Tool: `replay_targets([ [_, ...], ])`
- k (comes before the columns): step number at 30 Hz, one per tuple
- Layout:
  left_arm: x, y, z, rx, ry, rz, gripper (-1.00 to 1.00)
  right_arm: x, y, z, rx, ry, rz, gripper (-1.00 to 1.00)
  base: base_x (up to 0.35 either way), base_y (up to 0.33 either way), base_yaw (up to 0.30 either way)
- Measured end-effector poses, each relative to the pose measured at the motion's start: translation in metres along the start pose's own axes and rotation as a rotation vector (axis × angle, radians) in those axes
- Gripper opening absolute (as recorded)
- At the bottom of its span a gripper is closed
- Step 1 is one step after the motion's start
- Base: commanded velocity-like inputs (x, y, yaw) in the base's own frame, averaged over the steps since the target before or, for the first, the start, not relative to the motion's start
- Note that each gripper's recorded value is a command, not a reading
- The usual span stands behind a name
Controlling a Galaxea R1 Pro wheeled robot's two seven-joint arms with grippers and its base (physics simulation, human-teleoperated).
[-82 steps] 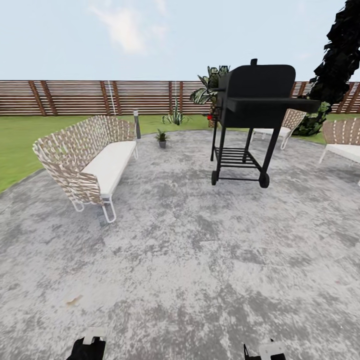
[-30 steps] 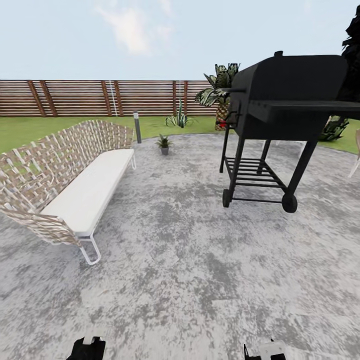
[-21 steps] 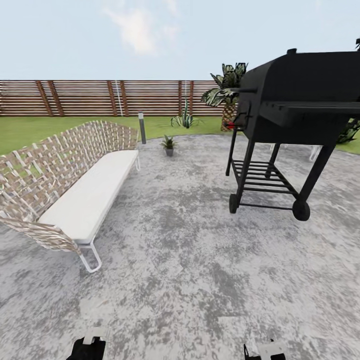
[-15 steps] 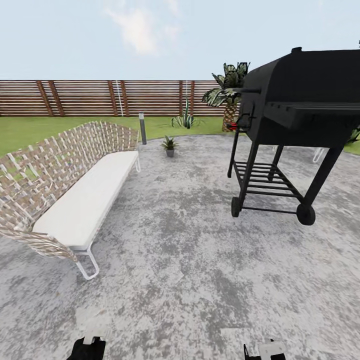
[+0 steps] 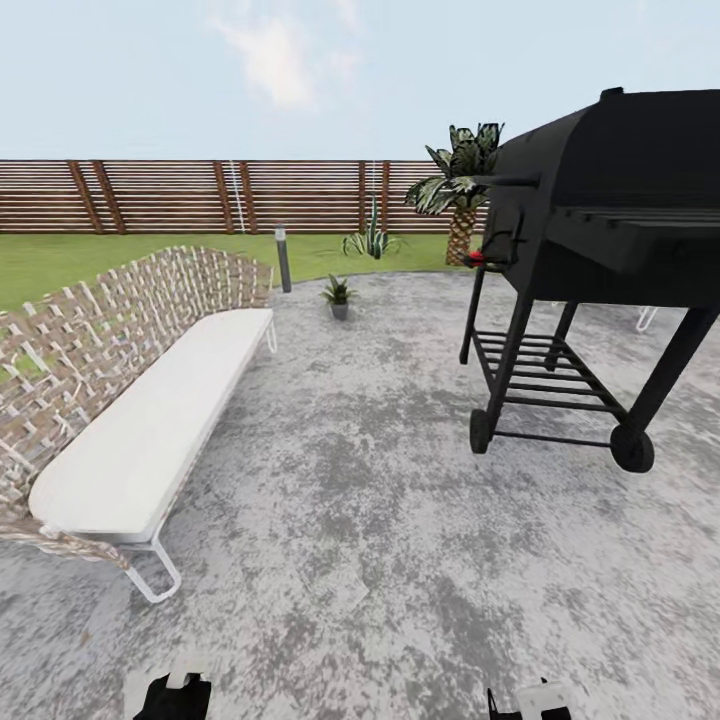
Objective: Pick up the pesticide atomizer in the garden and spray insectifuge to fully cover both potted plants in the garden.
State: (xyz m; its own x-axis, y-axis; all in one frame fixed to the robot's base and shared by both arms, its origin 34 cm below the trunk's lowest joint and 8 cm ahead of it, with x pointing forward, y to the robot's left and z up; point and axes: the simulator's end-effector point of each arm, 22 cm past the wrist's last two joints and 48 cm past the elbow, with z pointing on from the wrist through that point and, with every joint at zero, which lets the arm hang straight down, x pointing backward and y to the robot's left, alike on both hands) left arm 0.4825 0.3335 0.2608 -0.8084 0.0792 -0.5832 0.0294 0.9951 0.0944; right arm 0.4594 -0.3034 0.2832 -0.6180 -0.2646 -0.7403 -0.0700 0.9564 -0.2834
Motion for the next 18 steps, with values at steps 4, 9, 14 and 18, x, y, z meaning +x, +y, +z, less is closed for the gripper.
replay_targets([
  [4,0.0002,-0.0001,0.0000,0.000,0.000,0.000,-1.00,0.0000,0.0000,0.0000,0.000,0.000,0.000,1.00,0.338,0.000,0.000],
  [9,0.0002,-0.0002,0.0000,0.000,0.000,0.000,-1.00,0.0000,0.0000,0.0000,0.000,0.000,0.000,1.00,0.338,0.000,0.000],
  [14,0.0002,-0.0003,0.0000,0.000,0.001,0.000,-1.00,0.0002,0.0001,-0.0001,0.000,0.000,0.000,1.00,0.338,0.000,0.000],
  [18,0.0002,-0.0003,0.0000,0.000,0.000,0.000,-1.00,0.0002,0.0002,-0.0001,0.000,0.001,0.000,1.00,0.338,0.000,0.000],
])
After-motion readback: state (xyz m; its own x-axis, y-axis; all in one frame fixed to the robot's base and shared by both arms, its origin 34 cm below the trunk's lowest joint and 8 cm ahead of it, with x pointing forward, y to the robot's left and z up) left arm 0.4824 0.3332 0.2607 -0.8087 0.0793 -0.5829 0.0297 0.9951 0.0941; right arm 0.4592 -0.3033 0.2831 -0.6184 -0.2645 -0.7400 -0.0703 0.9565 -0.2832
